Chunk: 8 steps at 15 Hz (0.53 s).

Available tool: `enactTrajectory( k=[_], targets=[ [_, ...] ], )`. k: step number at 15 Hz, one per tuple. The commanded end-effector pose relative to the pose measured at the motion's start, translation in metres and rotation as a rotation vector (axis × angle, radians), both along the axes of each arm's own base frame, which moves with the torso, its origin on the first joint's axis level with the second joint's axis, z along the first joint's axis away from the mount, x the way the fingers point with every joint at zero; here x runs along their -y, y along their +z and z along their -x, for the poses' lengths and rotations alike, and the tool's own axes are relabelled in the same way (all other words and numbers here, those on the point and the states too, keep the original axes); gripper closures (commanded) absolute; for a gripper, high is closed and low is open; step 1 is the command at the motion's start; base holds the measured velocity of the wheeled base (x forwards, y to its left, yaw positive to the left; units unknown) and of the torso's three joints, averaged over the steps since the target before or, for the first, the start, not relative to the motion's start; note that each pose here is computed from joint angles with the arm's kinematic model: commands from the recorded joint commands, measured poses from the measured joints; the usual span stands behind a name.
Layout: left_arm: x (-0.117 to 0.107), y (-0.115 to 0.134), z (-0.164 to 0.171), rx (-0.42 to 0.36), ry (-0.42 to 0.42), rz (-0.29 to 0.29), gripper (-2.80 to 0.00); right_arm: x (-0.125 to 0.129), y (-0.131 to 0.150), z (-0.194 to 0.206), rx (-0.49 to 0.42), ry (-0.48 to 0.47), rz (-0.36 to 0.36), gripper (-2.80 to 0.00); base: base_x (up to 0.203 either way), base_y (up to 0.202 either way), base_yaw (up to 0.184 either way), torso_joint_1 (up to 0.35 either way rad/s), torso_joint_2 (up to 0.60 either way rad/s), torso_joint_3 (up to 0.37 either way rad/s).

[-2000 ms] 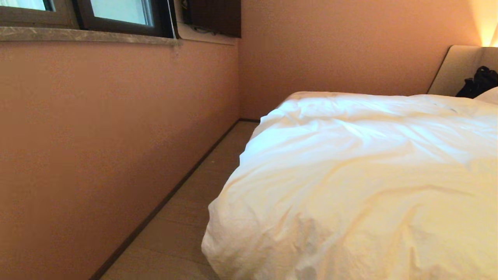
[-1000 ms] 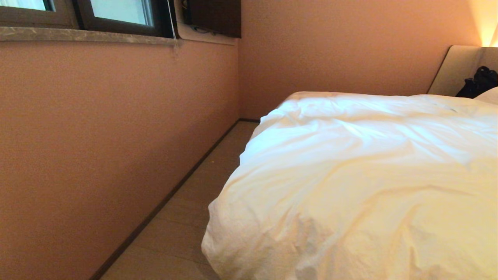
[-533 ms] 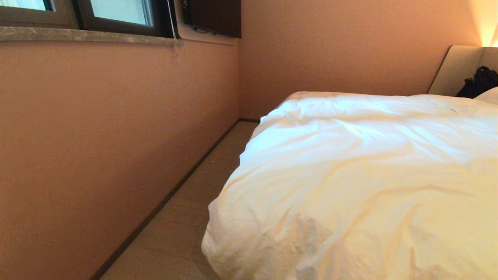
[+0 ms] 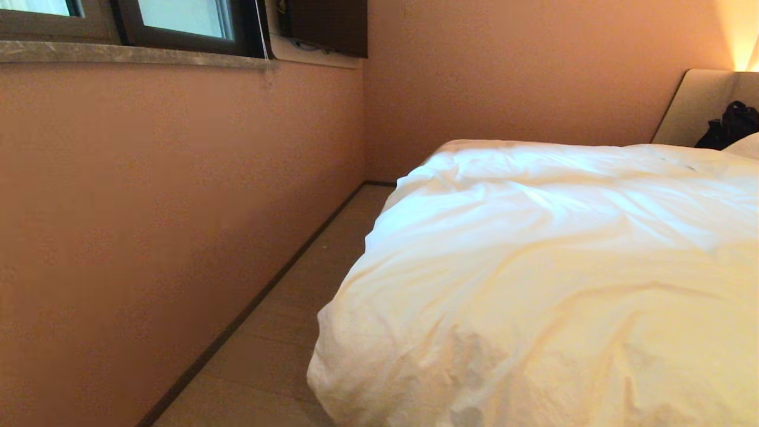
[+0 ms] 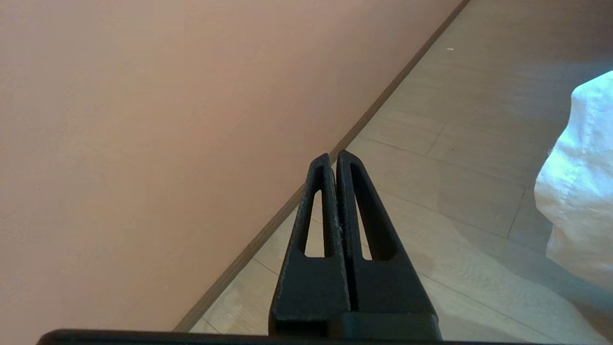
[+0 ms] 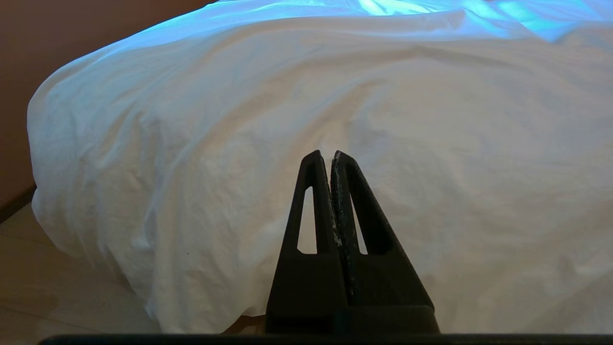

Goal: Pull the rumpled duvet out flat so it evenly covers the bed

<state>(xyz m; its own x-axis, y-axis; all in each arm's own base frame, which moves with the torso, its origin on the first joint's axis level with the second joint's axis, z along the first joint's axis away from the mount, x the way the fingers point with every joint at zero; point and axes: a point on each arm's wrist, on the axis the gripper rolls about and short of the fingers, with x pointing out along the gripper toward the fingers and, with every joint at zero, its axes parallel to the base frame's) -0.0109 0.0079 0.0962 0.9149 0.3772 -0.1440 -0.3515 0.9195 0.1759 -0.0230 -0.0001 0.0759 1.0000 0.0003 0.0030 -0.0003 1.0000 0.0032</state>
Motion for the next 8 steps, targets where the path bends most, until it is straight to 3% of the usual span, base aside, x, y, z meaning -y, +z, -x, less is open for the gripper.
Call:
enactTrajectory(
  k=[1, 4, 8],
  targets=[
    [0.0, -0.001, 0.0, -0.009, 0.0, -0.006, 0.0, 0.0, 0.0, 0.0, -0.001, 0.001, 0.0, 0.0, 0.0, 0.0, 0.0, 0.0, 0.0, 0.0],
    [0.0, 0.008, 0.001, 0.005, 0.013, -0.022, 0.0, 0.0, 0.0, 0.0, -0.001, 0.0, 0.0, 0.0, 0.0, 0.0, 0.0, 0.0, 0.0, 0.0],
    [-0.002, 0.009, 0.002, -0.01, 0.076, -0.093, 0.0, 0.0, 0.0, 0.0, -0.001, 0.001, 0.0, 0.0, 0.0, 0.0, 0.0, 0.0, 0.0, 0.0]
  ],
)
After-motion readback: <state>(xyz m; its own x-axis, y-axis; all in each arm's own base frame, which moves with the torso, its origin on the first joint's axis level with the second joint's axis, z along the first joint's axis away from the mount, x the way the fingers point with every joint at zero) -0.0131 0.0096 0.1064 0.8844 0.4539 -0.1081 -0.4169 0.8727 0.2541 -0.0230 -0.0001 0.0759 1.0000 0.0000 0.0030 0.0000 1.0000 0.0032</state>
